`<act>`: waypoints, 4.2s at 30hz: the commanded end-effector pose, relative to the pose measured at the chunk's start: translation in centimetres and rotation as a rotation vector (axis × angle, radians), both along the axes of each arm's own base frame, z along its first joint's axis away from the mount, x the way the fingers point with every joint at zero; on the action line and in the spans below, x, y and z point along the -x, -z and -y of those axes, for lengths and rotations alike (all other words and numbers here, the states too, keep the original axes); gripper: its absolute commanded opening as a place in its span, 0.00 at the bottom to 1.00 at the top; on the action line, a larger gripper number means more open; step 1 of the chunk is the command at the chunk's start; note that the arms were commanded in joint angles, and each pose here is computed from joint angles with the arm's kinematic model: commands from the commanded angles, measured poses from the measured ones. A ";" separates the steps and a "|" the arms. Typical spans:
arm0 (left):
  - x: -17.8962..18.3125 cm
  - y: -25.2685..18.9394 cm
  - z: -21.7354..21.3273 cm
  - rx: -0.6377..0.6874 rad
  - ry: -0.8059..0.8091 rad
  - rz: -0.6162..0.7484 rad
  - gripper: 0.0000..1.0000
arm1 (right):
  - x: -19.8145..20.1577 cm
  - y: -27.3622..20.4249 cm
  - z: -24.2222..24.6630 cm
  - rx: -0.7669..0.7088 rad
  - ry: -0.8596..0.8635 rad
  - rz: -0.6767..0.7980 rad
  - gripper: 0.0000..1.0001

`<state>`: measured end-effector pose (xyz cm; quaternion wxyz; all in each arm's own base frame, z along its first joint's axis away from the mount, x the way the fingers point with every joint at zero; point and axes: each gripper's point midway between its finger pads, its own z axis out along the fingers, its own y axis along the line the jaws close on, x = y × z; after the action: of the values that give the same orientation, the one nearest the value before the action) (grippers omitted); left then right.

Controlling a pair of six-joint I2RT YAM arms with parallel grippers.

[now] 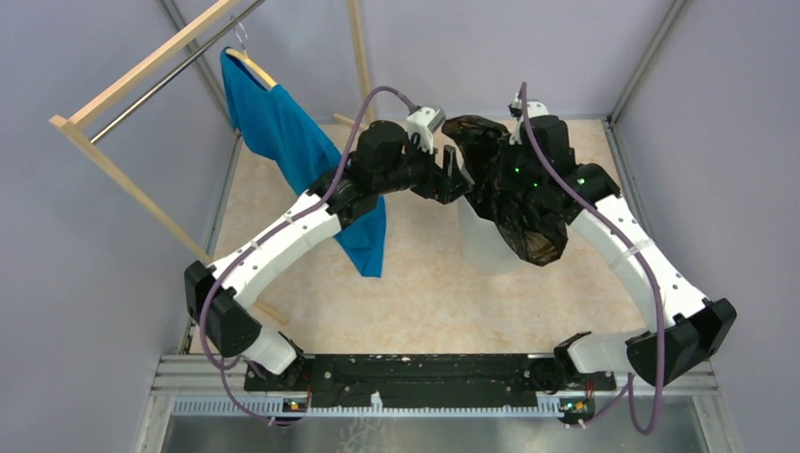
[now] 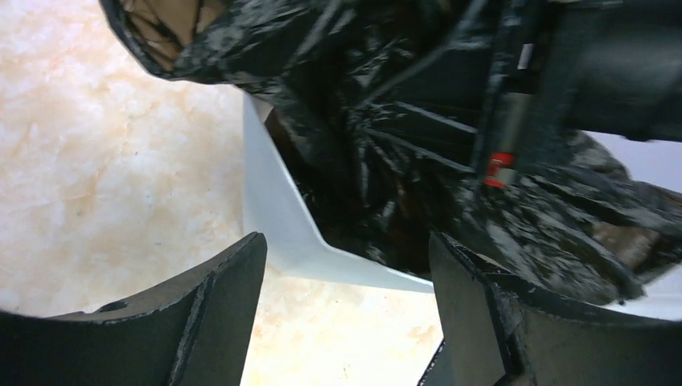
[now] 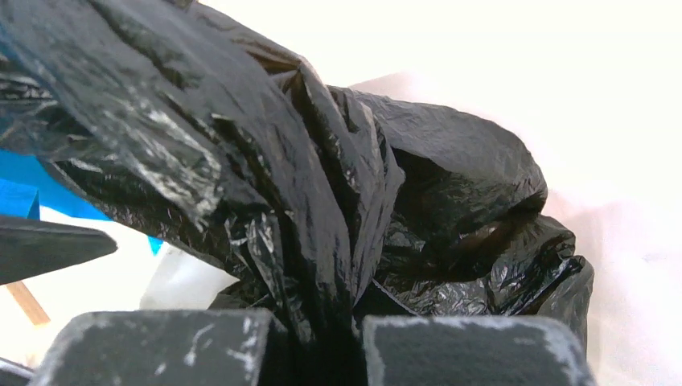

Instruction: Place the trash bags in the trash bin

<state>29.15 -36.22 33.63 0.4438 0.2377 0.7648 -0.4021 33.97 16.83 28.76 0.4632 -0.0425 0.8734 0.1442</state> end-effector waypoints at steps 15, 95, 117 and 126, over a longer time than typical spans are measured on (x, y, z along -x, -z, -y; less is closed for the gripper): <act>-4.5 3.9 0.6 -0.225 -0.125 -0.002 0.32 | 0.9 -8.6 0.8 -0.080 0.000 0.188 0.01; 3.2 -6.8 1.6 -0.095 -0.111 0.228 0.38 | 3.2 -12.2 -6.0 -0.491 -0.096 0.138 0.21; 4.2 -3.4 -2.6 0.200 0.013 -0.012 0.09 | 6.9 -9.6 -6.0 -0.384 -0.314 0.185 0.59; 4.8 -3.5 -2.8 0.210 0.029 -0.016 0.09 | 4.9 -8.1 -7.8 -0.404 -0.350 0.230 0.61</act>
<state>25.16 -33.55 34.74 0.4349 0.1921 0.7482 -0.4628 28.13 23.79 34.12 0.4763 -0.1046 0.7923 0.3666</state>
